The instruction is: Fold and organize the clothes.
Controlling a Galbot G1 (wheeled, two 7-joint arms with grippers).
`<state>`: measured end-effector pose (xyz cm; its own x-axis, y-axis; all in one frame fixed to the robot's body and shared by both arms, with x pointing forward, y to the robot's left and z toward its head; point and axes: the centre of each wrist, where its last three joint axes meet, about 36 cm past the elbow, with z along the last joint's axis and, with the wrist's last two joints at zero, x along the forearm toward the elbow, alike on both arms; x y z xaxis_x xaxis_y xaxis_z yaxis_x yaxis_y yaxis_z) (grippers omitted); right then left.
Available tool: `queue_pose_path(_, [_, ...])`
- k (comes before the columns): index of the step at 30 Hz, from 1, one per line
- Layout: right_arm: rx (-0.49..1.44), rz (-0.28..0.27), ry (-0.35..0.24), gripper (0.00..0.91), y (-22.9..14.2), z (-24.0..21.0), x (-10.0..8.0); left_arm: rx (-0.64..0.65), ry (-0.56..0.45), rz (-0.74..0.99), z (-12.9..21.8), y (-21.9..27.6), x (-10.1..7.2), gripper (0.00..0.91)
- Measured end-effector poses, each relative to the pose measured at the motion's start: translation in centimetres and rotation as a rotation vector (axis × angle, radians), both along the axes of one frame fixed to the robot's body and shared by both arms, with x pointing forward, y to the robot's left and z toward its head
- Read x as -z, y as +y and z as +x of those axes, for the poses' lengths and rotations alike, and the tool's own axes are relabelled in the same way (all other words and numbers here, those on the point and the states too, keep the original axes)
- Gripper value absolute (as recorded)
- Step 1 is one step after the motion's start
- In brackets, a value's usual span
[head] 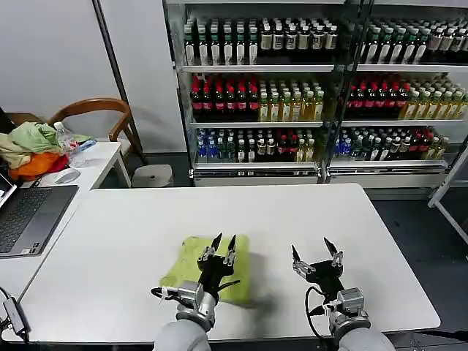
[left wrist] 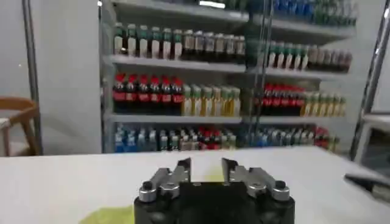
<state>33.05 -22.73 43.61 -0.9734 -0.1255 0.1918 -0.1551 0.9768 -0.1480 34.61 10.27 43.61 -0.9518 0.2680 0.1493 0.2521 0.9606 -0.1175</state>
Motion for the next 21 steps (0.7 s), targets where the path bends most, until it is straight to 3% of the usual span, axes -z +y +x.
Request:
queue_pose_path(9, [-0.017,0.054,0.036,0.907,0.7,0.8,0.0,-0.042,-0.112,-0.007,0.8,3.6,-1.1,0.907])
queue_pose_path(16, [-0.061,0.196,0.176,0.907,2.2,1.6,0.3,-0.161,-0.151,0.13,1.6,11.1,-0.6,0.907])
queue_pose_path(21, [-0.11,0.268,0.268,0.907,3.8,2.0,0.8,-0.233,-0.158,0.195,1.0,14.9,-0.5,0.907])
